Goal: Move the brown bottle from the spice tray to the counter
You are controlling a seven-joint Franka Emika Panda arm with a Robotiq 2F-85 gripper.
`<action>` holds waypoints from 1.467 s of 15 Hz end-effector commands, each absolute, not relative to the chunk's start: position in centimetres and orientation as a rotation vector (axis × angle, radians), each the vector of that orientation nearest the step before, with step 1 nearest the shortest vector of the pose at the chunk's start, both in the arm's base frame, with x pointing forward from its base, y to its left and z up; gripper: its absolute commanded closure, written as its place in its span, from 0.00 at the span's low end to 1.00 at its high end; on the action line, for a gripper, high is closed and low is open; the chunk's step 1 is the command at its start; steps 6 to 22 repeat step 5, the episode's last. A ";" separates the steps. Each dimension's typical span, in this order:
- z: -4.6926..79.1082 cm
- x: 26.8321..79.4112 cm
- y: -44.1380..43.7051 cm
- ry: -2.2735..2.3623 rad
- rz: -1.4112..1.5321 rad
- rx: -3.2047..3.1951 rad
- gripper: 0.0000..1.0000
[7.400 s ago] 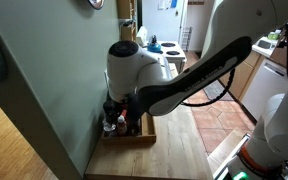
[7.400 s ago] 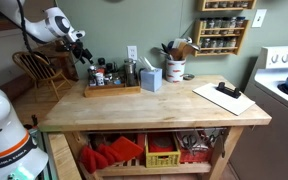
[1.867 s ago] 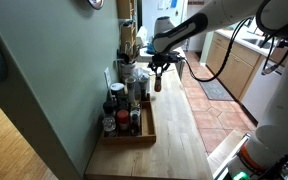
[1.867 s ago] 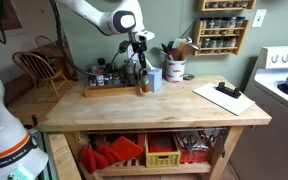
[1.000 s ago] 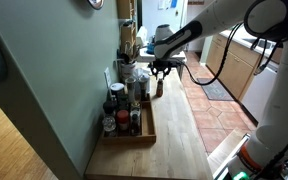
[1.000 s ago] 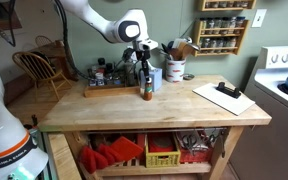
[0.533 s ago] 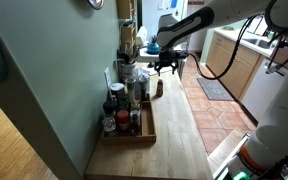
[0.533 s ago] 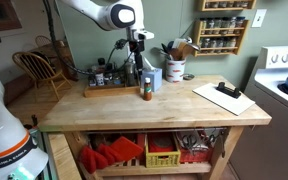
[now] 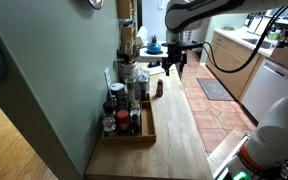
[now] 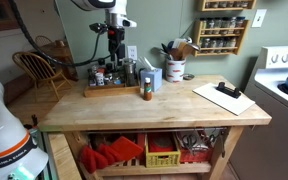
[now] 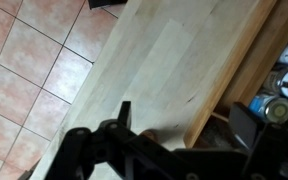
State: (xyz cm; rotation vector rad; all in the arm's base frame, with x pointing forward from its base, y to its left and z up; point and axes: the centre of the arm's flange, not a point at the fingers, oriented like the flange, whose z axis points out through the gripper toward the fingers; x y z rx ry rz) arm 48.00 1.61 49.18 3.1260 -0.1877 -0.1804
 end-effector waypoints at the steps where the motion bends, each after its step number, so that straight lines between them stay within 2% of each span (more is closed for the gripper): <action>1: 50.1 42.6 2.7 0.114 -0.245 3.176 0.00; 3: 50.4 40.9 2.4 0.294 -0.264 3.168 0.00; 4: 50.4 44.1 3.0 0.150 -0.244 3.151 0.00; 22: 50.6 43.4 2.9 0.208 -0.245 3.150 0.00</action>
